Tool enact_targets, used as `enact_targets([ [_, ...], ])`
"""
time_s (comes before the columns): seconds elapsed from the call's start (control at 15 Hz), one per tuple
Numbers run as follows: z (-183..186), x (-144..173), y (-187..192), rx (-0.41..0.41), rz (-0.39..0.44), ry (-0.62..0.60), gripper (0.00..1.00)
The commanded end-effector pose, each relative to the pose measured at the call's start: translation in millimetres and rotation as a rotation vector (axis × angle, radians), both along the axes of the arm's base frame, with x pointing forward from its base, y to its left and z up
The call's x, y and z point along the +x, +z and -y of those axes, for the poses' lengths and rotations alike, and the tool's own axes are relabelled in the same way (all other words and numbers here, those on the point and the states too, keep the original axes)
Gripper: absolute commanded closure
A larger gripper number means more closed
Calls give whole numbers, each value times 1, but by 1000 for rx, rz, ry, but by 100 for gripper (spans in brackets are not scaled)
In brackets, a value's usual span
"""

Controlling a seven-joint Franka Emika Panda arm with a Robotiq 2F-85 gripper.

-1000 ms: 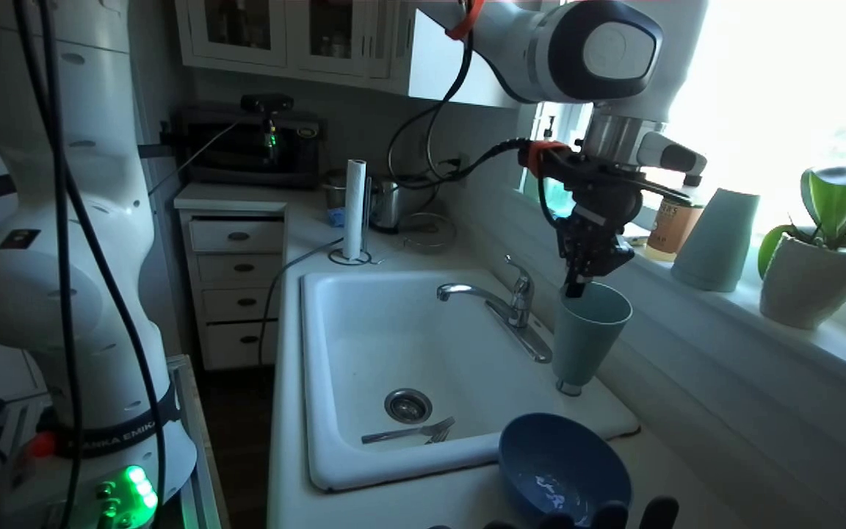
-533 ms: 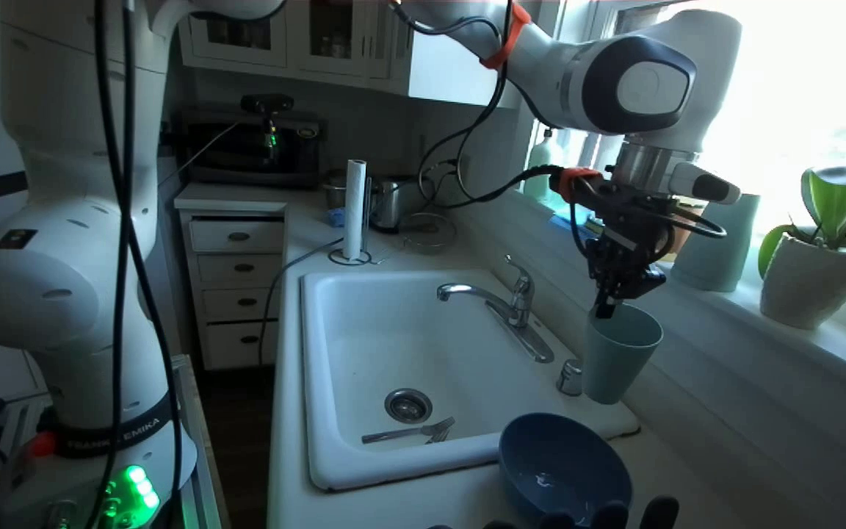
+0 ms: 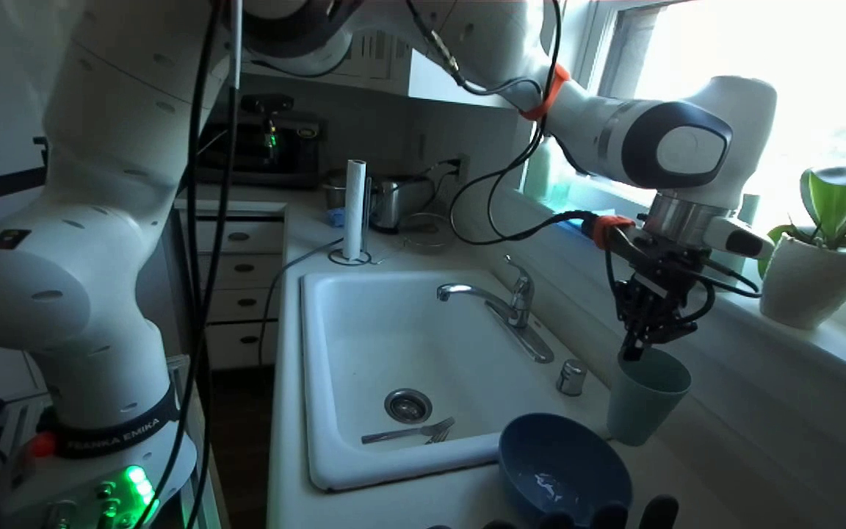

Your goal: Remove the cup from the bowl, then put the bowl on the cup

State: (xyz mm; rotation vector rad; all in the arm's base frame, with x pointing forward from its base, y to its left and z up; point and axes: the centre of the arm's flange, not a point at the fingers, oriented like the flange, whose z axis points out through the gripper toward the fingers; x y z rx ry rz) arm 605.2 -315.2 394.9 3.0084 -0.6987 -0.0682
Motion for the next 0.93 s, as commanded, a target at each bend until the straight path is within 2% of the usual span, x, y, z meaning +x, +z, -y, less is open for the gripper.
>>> enact_targets([
  [0.0, 16, 17, -4, 12, -63, -31, 99],
  [0.47, 27, 2, -6, -24, -214, -103, 99],
  [0.87, 38, -8, -27, 16, -197, -109, 99],
])
